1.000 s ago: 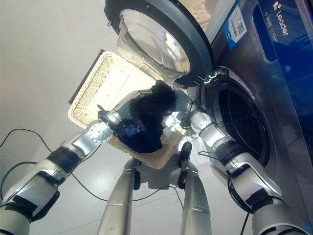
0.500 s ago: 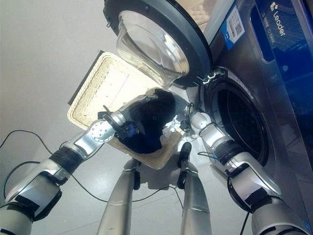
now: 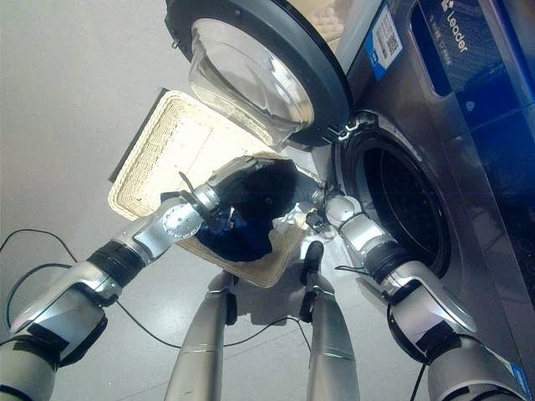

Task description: Put the clothes into the washing machine.

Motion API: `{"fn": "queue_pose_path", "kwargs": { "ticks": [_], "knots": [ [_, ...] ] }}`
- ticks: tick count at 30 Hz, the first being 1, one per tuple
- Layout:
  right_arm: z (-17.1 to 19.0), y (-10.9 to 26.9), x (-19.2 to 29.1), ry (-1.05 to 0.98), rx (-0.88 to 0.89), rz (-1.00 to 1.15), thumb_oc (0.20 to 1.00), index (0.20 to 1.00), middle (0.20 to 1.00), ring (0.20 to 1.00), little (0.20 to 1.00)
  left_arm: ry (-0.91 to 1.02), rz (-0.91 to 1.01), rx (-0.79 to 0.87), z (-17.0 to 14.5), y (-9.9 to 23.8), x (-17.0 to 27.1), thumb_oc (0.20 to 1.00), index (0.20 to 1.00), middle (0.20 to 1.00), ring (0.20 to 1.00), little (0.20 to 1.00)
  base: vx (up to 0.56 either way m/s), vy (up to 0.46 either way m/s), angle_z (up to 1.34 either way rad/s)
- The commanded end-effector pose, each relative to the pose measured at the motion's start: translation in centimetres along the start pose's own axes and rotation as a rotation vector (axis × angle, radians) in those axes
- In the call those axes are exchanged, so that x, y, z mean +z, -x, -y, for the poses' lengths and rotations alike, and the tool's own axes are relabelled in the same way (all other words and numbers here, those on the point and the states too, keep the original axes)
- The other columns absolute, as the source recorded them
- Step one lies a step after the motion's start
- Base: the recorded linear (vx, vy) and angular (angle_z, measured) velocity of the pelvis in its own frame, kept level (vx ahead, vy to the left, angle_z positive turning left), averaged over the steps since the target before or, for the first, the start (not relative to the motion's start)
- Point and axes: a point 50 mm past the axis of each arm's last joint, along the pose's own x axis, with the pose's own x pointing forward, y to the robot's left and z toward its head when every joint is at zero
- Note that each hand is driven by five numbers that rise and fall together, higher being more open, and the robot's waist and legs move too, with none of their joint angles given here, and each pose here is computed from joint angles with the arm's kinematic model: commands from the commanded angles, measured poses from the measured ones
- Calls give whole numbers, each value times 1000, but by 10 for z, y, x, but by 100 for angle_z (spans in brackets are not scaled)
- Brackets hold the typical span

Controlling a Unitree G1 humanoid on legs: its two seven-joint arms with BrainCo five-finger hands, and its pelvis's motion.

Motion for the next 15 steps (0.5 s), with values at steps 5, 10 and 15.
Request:
{"fn": "queue_pose_path", "kwargs": {
  "ticks": [5, 10, 15],
  "knots": [
    [-19, -10, 40, -208, 2, 294, 200, 200, 200, 200, 200, 32, 197, 190, -22, -43, 46, 200, 200, 200, 200, 200, -12, 9, -7],
    [-19, -9, 44, -302, -41, 348, 200, 200, 200, 200, 200, 22, 169, 209, -15, -42, 45, 718, 718, 718, 718, 718, -12, 36, -10],
    [-12, -6, 42, -405, -139, 395, 200, 200, 200, 200, 200, 0, 150, 224, -12, -42, 42, 1000, 1000, 1000, 1000, 1000, -14, 62, -12]
  ]
}}
